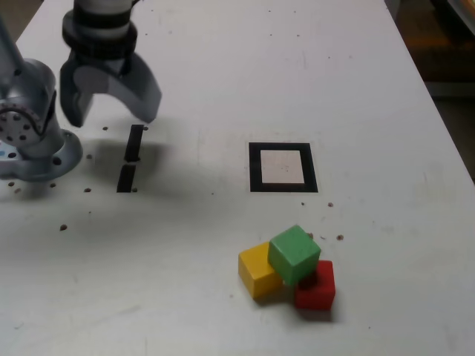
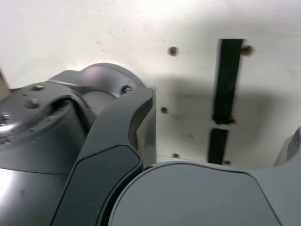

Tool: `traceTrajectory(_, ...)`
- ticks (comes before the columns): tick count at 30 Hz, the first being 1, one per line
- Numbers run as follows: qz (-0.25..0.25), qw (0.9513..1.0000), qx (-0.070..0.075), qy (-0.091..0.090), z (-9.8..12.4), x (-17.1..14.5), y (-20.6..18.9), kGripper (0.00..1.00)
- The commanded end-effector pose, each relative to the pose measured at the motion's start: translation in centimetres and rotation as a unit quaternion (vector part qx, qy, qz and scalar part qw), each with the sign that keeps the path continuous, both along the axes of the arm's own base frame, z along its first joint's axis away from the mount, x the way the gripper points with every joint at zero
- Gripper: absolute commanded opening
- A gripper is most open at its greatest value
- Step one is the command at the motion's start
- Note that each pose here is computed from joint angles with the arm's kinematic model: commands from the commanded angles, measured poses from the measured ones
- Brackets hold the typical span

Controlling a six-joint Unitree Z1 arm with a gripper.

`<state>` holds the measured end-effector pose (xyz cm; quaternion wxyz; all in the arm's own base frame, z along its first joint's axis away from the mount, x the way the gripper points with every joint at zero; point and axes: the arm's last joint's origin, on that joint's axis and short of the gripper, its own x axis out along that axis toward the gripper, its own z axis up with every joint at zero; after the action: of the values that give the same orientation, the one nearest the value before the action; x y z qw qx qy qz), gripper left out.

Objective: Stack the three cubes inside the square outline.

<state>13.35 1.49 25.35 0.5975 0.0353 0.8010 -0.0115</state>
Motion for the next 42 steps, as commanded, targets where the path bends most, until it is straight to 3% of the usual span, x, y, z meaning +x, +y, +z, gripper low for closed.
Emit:
traceTrajectory(1,-0.01,0.9999,0.006,-0.009,1.8,0.8,-0.3,0.99)
traceTrajectory(9,-0.048,0.9974,0.006,-0.052,6.3,4.3,-3.3,0.99)
traceTrajectory(15,-0.095,0.9929,0.017,-0.069,10.2,8.9,-7.9,0.98)
traceTrajectory(20,-0.131,0.9871,0.002,-0.092,12.0,11.3,-11.3,0.99)
traceTrajectory(23,-0.153,0.9829,-0.008,-0.102,12.2,12.5,-13.1,1.0)
traceTrajectory(27,-0.182,0.9768,-0.009,-0.111,12.3,13.7,-14.8,1.0)
traceTrajectory(32,-0.217,0.9697,-0.009,-0.112,11.9,14.9,-16.8,0.99)
traceTrajectory(37,-0.252,0.9607,-0.02,-0.114,10.6,17.5,-20.2,0.99)
traceTrajectory(39,-0.26,0.959,-0.023,-0.11,9.8,18.3,-21.3,0.99)
traceTrajectory(42,-0.266,0.96,-0.021,-0.084,8.0,18.8,-22.2,0.98)
